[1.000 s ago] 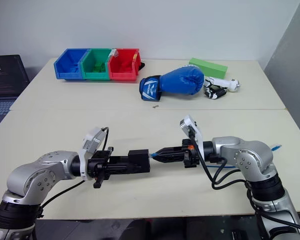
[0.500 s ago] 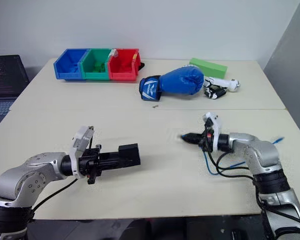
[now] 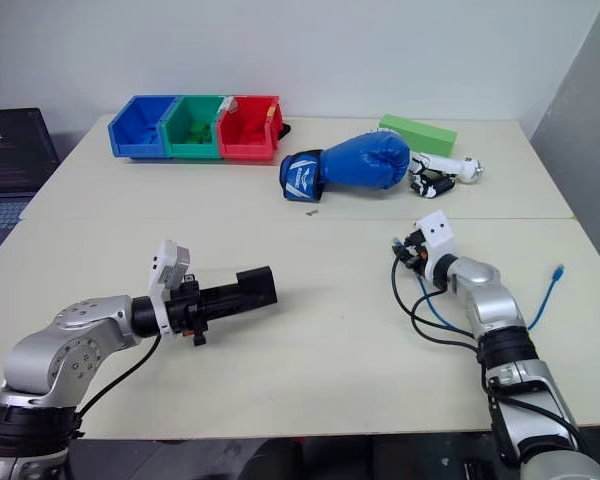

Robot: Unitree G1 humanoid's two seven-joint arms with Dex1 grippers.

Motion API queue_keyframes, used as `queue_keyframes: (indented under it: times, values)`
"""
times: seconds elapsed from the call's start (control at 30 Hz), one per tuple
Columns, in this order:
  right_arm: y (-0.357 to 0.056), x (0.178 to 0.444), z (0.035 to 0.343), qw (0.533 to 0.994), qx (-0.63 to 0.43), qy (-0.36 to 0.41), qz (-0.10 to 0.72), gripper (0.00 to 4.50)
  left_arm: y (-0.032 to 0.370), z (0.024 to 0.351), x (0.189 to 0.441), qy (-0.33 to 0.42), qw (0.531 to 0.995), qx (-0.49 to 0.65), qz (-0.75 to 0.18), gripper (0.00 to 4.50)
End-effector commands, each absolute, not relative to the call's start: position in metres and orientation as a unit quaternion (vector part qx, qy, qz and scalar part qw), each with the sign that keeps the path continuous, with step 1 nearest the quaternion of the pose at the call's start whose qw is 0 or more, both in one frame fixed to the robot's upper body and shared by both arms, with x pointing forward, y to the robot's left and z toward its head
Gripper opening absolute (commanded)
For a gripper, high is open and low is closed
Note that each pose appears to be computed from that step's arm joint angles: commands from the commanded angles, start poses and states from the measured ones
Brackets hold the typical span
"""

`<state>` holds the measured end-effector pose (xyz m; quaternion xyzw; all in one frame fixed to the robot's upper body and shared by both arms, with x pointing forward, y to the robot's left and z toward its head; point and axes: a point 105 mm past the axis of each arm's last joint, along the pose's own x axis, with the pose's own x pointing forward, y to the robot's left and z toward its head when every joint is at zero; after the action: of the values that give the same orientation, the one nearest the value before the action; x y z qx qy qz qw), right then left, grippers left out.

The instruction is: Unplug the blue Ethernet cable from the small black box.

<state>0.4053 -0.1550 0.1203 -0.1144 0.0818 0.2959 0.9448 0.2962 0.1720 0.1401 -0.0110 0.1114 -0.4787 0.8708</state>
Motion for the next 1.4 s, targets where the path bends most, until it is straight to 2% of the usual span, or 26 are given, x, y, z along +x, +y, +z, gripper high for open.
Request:
queue_keyframes:
  times: [0.03, 0.1, 0.13, 0.17, 0.27, 0.47, 0.67, 0.73, 0.77, 1.03, 1.07, 1.17, 1.4]
  values:
    - [-0.148, 0.384, 0.159, 0.92, -0.125, 0.035, 0.369, 3.04, 0.189, 0.152, 0.322, 0.053, 0.918, 0.031, -0.392, 0.78]
    - [-0.128, 0.356, 0.175, 0.883, -0.117, 0.025, 0.455, 3.53, 0.207, 0.152, 0.343, 0.028, 0.949, 0.064, -0.308, 0.78]
    - [-0.123, 0.348, 0.179, 0.871, -0.115, 0.024, 0.477, 3.89, 0.213, 0.151, 0.348, 0.023, 0.956, 0.078, -0.283, 0.78]
    - [-0.116, 0.338, 0.184, 0.858, -0.121, 0.021, 0.499, 4.03, 0.221, 0.15, 0.355, 0.013, 0.965, 0.084, -0.249, 0.78]
    - [-0.099, 0.318, 0.195, 0.827, -0.143, 0.015, 0.543, 4.03, 0.237, 0.143, 0.365, -0.001, 0.977, 0.101, -0.186, 0.78]
    - [-0.08, 0.304, 0.202, 0.801, -0.152, 0.016, 0.579, 4.03, 0.274, 0.119, 0.379, -0.017, 0.994, 0.094, -0.051, 0.78]
    - [-0.072, 0.294, 0.199, 0.781, -0.161, 0.024, 0.603, 4.03, 0.278, 0.088, 0.378, 0.013, 0.997, 0.068, -0.031, 0.78]
    - [-0.071, 0.292, 0.2, 0.778, -0.163, 0.022, 0.606, 4.11, 0.279, 0.08, 0.374, 0.023, 0.998, 0.056, -0.032, 1.48]
    - [-0.07, 0.292, 0.2, 0.778, -0.163, 0.021, 0.606, 4.11, 0.279, 0.078, 0.373, 0.026, 0.998, 0.052, -0.037, 1.56]
    - [-0.07, 0.29, 0.202, 0.776, -0.168, 0.018, 0.608, 4.11, 0.283, 0.075, 0.358, 0.028, 0.998, 0.038, -0.048, 3.04]
    - [-0.07, 0.29, 0.202, 0.777, -0.168, 0.018, 0.607, 4.11, 0.284, 0.077, 0.354, 0.027, 0.997, 0.044, -0.049, 3.35]
    - [-0.075, 0.291, 0.199, 0.784, -0.163, 0.022, 0.598, 4.11, 0.286, 0.09, 0.338, 0.033, 0.995, 0.065, -0.071, 3.88]
    - [-0.098, 0.29, 0.188, 0.804, -0.156, 0.043, 0.573, 4.11, 0.304, 0.127, 0.316, 0.06, 0.977, 0.177, -0.1, 3.88]
